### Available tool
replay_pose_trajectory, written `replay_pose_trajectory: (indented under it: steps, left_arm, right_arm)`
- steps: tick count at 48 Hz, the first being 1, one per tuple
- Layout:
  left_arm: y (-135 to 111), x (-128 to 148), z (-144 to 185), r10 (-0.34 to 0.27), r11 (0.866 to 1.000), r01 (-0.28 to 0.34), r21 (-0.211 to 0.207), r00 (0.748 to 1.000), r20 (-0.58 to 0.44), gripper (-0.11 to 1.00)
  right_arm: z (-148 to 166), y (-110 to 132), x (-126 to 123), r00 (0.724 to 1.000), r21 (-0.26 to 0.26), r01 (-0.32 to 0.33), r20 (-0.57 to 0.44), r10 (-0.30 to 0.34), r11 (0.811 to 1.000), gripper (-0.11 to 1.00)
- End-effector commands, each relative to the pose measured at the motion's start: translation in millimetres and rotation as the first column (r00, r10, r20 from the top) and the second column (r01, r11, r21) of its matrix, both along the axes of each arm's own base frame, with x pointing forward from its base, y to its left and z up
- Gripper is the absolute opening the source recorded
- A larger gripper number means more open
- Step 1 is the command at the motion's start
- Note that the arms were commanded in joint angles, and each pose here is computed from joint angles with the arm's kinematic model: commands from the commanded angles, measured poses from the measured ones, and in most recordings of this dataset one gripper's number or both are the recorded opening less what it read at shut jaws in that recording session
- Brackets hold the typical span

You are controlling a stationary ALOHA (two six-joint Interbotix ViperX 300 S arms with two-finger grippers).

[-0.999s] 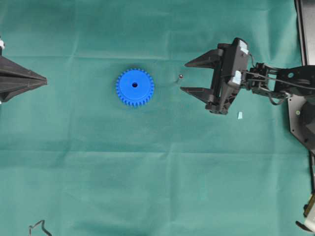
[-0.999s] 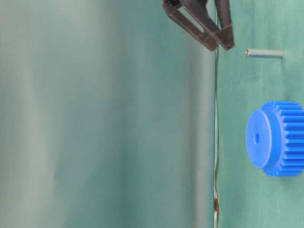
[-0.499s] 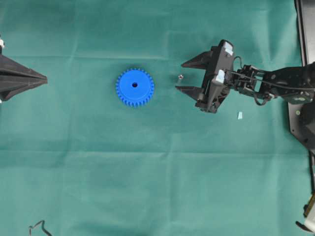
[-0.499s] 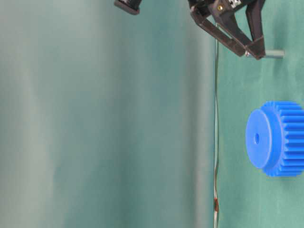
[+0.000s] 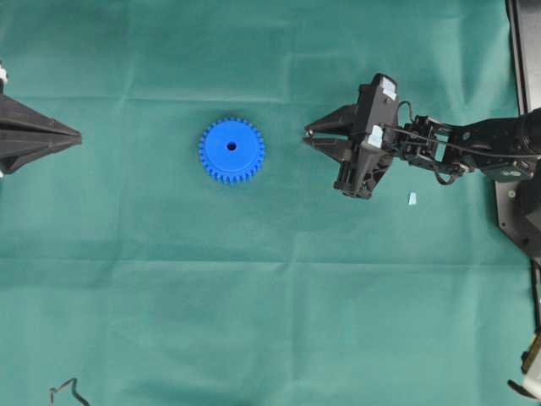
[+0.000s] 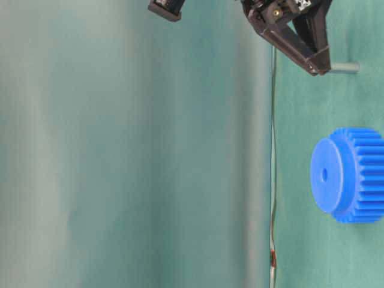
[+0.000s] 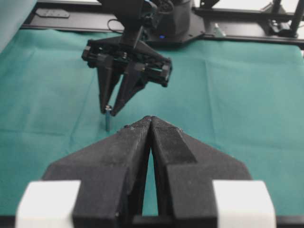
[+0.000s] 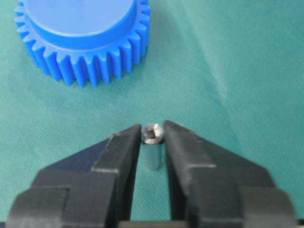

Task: Insert the shaft into the center hole of the gear.
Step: 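Lower the right gripper over the silver shaft and close on it, then carry the held shaft left over the blue gear's center hole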

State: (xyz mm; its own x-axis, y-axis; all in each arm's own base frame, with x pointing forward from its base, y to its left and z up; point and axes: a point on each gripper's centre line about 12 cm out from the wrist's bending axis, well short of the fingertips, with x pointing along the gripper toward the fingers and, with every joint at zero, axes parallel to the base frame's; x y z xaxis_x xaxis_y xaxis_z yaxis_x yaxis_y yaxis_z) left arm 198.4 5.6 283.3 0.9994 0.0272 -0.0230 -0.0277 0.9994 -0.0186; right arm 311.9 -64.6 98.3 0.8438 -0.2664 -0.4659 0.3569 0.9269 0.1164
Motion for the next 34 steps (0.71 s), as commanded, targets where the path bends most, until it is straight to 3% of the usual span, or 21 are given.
replay_pose_trajectory:
  steps: [1, 18, 34]
  left_arm:
    - [1.2, 2.1, 8.6, 0.006, 1.0, -0.006, 0.004, 1.0, 0.018, 0.0]
    - [2.2, 2.3, 7.5, 0.01, 1.0, -0.01, 0.002, 1.0, 0.011, 0.0]
    - [2.8, 2.3, 8.0, 0.013, 1.0, -0.013, 0.002, 1.0, 0.011, 0.0]
  right_arm:
    - [6.9, 0.0, 4.7, 1.0, -0.003, 0.001, 0.031, -0.001, 1.0, 0.19]
    - [9.3, -0.6, 5.6, 0.999, -0.004, 0.002, 0.037, -0.002, 1.0, 0.18]
    - [47.6, 0.0, 3.6, 0.997, 0.0, -0.012, 0.078, 0.012, 1.0, 0.18]
